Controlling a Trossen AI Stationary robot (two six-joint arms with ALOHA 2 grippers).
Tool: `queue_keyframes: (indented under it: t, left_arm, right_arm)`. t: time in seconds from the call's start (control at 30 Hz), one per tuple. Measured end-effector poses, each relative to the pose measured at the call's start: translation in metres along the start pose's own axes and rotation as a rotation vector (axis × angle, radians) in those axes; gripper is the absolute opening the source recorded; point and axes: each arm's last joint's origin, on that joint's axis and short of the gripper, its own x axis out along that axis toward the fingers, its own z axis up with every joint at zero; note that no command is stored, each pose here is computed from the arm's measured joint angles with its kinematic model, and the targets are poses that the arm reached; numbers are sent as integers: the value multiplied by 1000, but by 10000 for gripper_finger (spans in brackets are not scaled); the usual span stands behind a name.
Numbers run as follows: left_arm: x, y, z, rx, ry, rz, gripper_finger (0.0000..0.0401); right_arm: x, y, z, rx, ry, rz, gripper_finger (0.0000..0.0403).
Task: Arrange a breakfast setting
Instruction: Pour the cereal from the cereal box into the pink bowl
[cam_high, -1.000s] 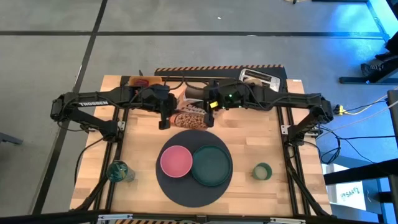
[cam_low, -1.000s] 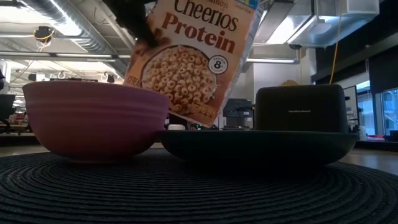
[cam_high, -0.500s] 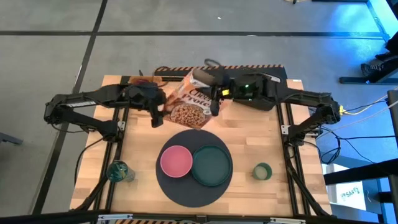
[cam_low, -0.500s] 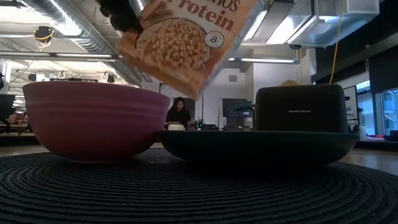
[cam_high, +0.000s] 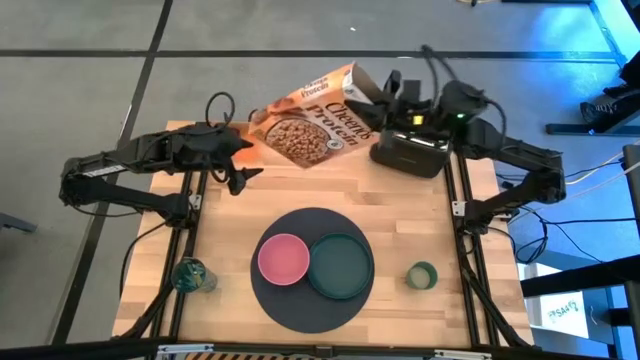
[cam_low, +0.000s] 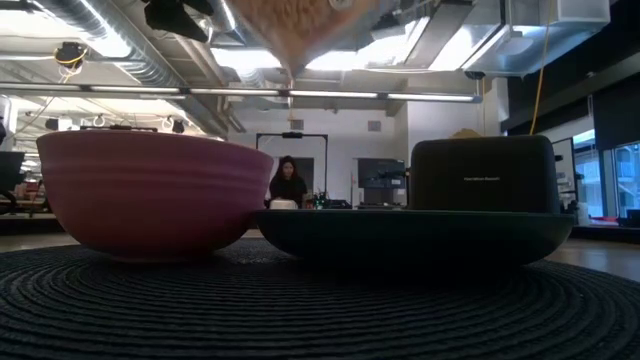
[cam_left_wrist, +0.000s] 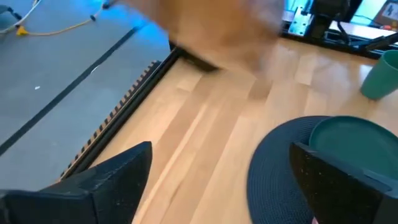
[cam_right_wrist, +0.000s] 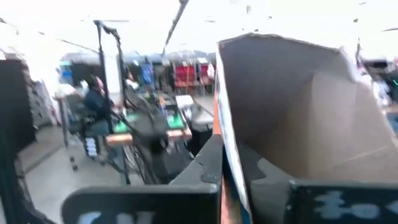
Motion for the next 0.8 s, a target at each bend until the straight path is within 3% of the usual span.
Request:
queue_keyframes:
  t: [0.13,0.37,0.6,0.8]
  left_arm:
    - [6,-3,9,-13,-69,-6,383]
    - [0,-9,31,14,-296,-183,389]
    - [16,-16,33,41,-249,-298,389]
    - [29,-20,36,47,-246,-308,389]
  right_arm:
    - [-6,2,11,1,-62,32,0]
    - [-13,3,22,-1,-131,28,0]
    - [-15,2,28,-4,-187,-13,0]
    - [-20,-1,34,-13,-218,-35,0]
